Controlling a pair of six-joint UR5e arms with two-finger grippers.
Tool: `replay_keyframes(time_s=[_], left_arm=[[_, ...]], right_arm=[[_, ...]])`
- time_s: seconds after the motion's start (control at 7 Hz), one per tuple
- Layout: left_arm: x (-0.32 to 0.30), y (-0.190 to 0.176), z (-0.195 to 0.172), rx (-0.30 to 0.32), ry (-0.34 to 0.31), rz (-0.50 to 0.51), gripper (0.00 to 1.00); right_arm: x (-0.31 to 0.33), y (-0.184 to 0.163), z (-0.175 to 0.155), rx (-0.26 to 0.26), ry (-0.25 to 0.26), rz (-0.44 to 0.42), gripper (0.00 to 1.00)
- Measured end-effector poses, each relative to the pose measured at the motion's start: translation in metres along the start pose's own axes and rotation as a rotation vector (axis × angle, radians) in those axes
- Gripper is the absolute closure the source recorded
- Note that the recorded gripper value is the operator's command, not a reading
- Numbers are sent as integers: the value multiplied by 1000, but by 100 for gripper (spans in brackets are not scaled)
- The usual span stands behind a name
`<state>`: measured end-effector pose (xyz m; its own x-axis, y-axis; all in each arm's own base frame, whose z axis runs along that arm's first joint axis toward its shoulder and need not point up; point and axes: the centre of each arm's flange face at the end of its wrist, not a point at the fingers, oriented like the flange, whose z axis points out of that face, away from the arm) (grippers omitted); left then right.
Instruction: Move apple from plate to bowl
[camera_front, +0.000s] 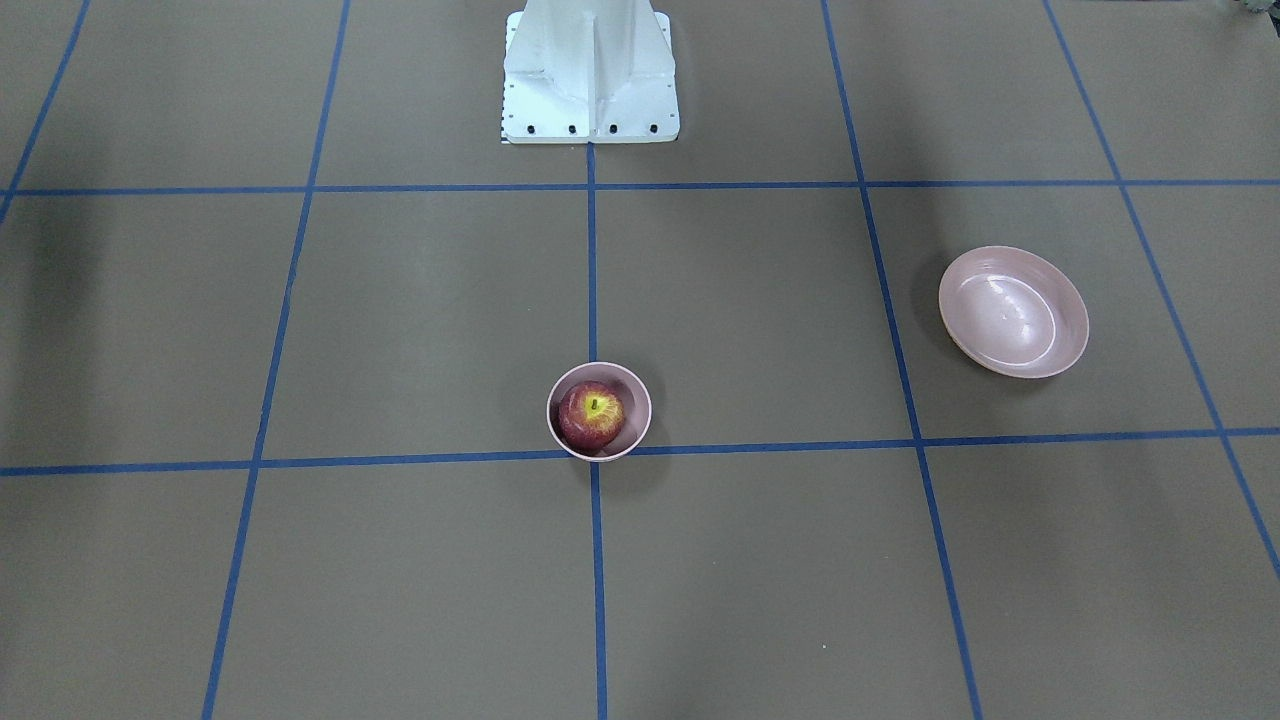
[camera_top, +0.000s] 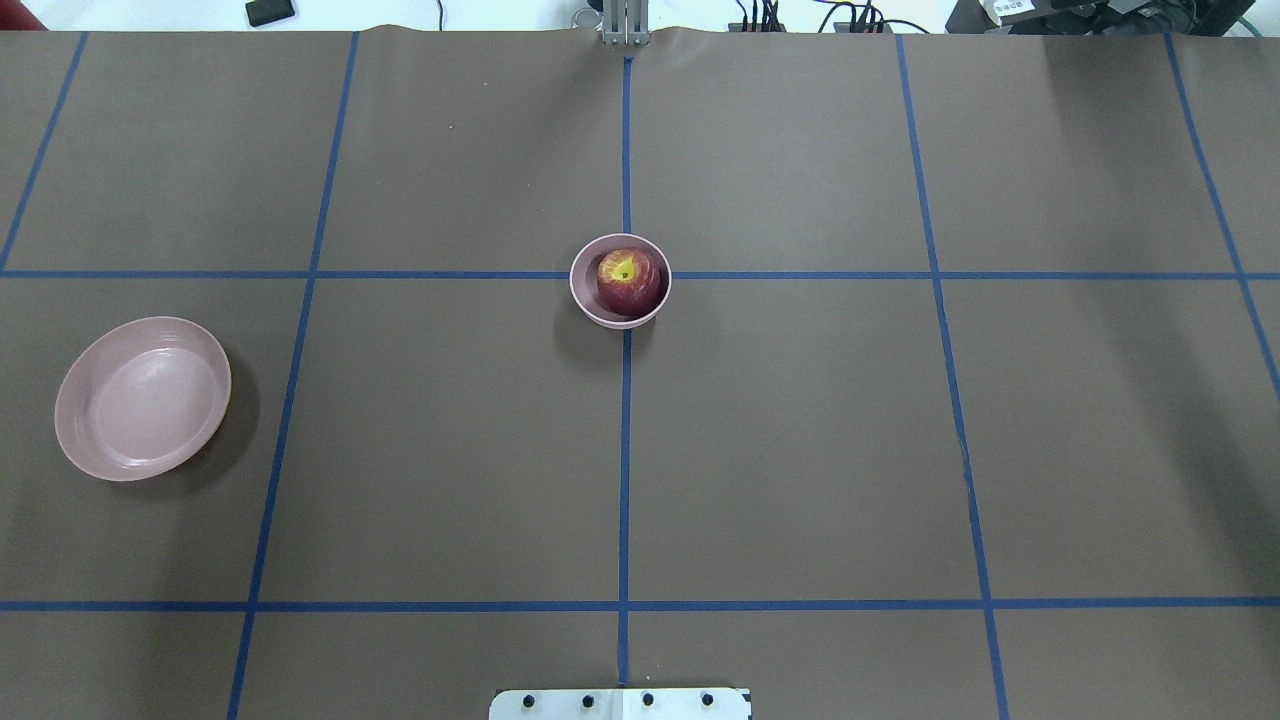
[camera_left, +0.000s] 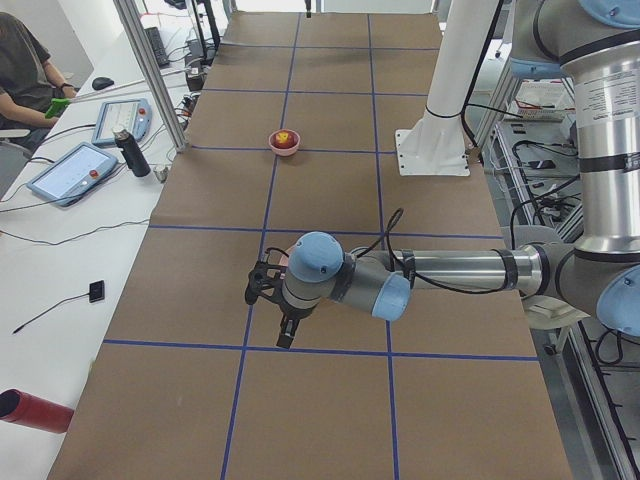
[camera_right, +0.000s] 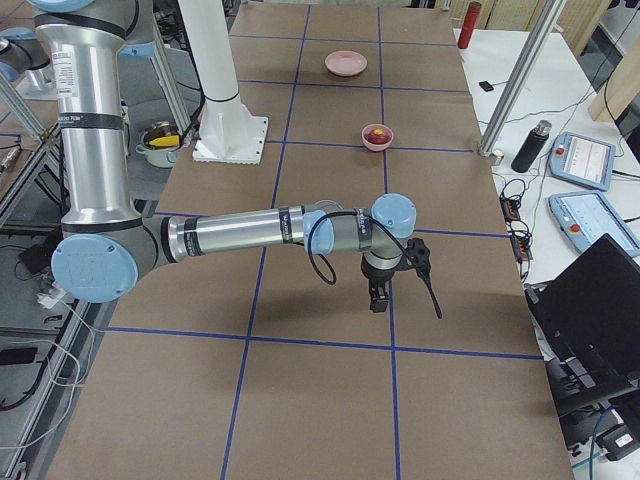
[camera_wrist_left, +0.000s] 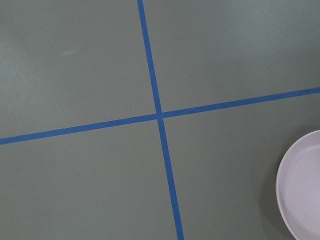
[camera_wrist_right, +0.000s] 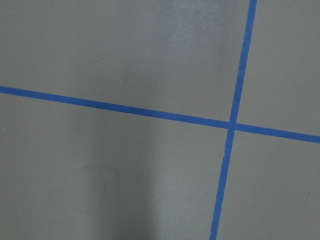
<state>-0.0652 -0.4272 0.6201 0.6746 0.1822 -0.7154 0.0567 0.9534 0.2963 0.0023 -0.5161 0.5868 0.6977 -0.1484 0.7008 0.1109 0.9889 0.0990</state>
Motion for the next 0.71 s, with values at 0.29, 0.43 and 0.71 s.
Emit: replay_keyframes(time_s=[0.29, 0.43, 0.71], left_arm=[[-2, -11, 4, -23, -3, -28, 2], [-1, -31, 8, -74, -8, -75, 2], [3, -62, 10, -192, -23, -184, 2]], right_arm=[[5, 1, 4, -9, 2, 7, 0], [7, 2, 6, -12, 3, 10, 0], [9, 2, 9, -17, 5, 16, 0]])
